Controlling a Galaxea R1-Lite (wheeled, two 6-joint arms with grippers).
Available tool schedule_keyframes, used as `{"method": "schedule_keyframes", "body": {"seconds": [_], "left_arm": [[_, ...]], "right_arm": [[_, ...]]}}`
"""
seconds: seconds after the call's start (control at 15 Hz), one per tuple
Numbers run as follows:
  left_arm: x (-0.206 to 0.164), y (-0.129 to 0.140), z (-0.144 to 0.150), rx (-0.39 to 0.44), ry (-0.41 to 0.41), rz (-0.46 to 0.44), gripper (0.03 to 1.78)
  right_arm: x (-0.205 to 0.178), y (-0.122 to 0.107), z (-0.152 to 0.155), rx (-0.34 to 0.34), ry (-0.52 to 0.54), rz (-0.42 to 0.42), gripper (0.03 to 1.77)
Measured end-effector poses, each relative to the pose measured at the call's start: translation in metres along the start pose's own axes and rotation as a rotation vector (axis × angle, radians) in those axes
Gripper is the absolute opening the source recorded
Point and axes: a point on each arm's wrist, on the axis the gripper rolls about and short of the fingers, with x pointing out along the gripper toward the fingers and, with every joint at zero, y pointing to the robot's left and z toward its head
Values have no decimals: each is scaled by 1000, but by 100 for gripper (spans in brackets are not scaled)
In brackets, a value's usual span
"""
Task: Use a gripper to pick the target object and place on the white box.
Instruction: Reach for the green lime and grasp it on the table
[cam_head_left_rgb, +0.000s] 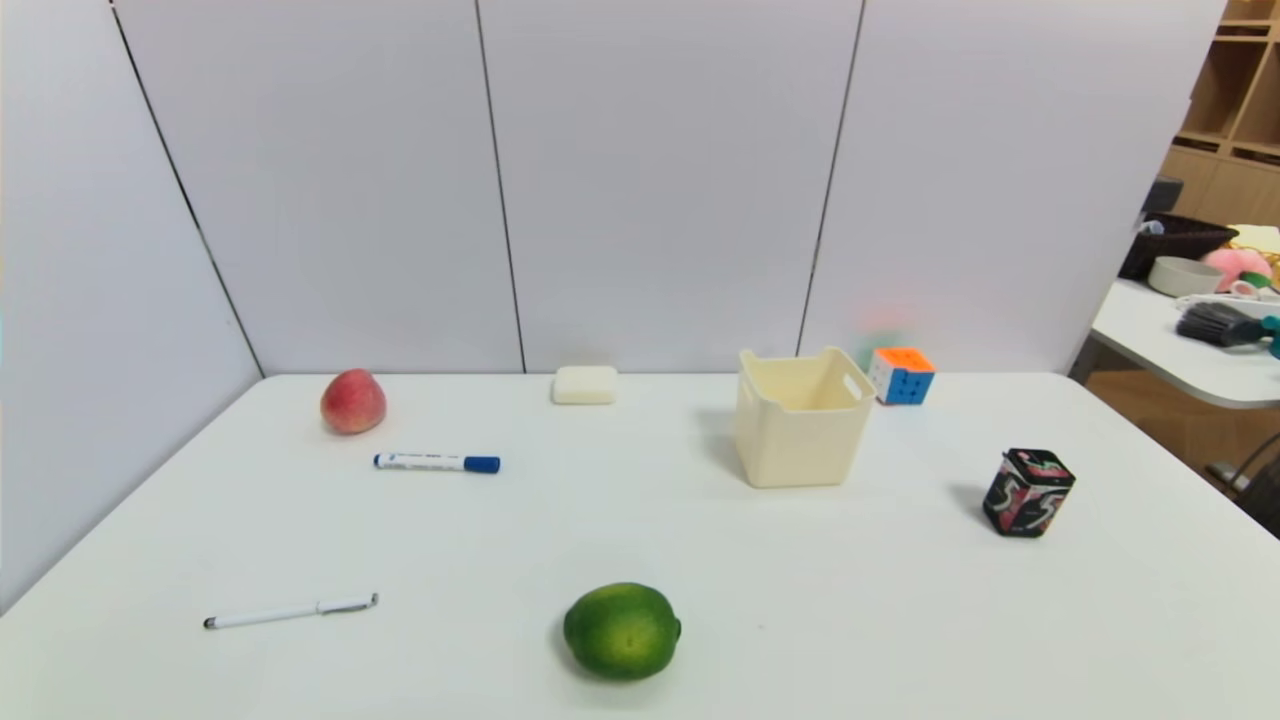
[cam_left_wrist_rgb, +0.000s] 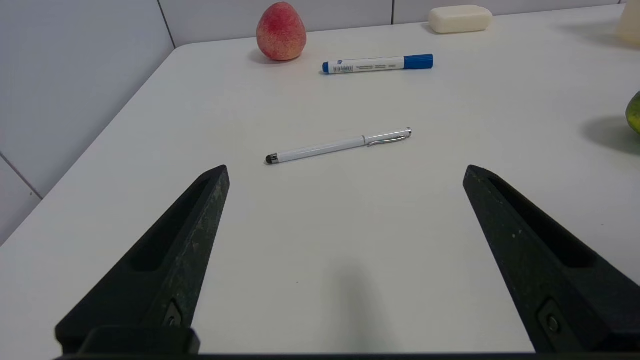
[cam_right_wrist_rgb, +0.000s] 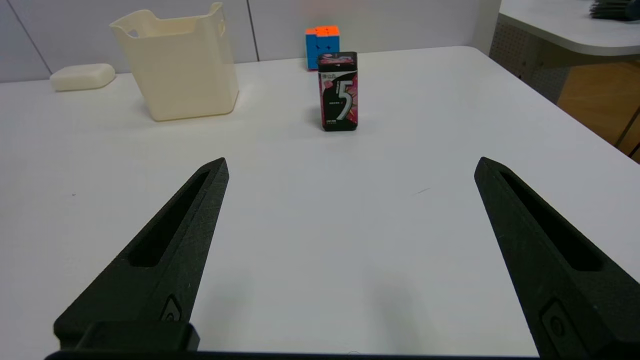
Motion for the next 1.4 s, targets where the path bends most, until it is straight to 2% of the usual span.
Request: {"method": "schedule_keyframes", "body": {"seconds": [0.53,0.67,0.87,1.07,1.4], "left_arm": [[0,0,0,0,0,0,169],[0,0,0,0,0,0,169],[0,0,0,0,0,0,169],[0,0,0,0,0,0,169],[0,0,0,-1,0,0,169]], "right_arm": [[0,0,-1,-12,22,9,170],[0,1,12,-12,51,25,170],[6,4,53,-11,144,73,170],[31,9,92,-32,273,129,170],[107,31,119,-144,531,297,170]]}}
